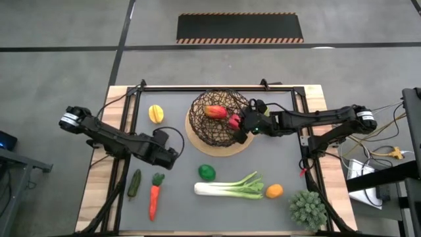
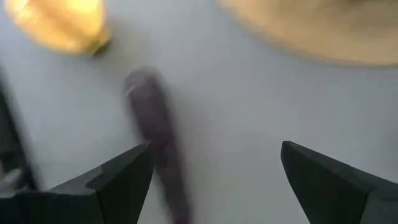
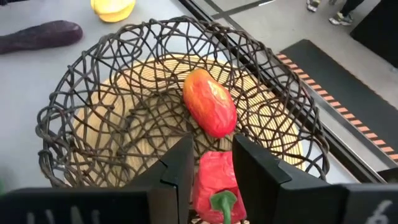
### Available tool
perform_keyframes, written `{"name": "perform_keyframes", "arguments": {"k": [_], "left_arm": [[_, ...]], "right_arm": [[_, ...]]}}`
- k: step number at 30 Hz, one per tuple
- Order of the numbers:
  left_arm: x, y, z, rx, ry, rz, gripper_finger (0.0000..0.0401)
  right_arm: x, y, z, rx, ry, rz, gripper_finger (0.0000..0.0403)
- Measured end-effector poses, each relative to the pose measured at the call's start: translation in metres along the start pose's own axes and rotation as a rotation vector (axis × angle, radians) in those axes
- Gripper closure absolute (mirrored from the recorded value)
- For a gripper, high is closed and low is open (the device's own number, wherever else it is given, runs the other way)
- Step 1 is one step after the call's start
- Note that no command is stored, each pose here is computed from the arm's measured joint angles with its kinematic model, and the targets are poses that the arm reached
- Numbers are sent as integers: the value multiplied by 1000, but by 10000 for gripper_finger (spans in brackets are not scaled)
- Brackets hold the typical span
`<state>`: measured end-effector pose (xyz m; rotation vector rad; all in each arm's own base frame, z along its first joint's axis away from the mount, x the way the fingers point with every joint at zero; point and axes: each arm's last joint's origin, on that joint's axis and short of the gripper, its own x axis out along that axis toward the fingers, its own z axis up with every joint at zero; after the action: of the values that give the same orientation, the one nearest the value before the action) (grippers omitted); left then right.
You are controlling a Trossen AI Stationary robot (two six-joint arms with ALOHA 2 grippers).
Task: Build produce basket
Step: Put the eggplant into the basket
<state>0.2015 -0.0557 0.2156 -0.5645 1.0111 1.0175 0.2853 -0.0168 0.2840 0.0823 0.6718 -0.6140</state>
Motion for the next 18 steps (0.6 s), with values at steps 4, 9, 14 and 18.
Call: {"name": "perform_keyframes", "arguments": {"k": [4, 9, 14, 18], "left_arm": [[15, 6, -9, -1, 56, 60, 72], [32, 14, -14, -22, 63, 100, 72], [53, 19, -15, -79, 59, 86, 72], [68, 22, -18, -119, 39, 55, 72]], "right_arm": [[1, 1, -1, -5, 4, -1, 311], [4, 2, -3, -18, 13, -4, 318], [5, 3, -3, -19, 16, -4, 321], [5, 5, -4, -23, 19, 0, 317]]}}
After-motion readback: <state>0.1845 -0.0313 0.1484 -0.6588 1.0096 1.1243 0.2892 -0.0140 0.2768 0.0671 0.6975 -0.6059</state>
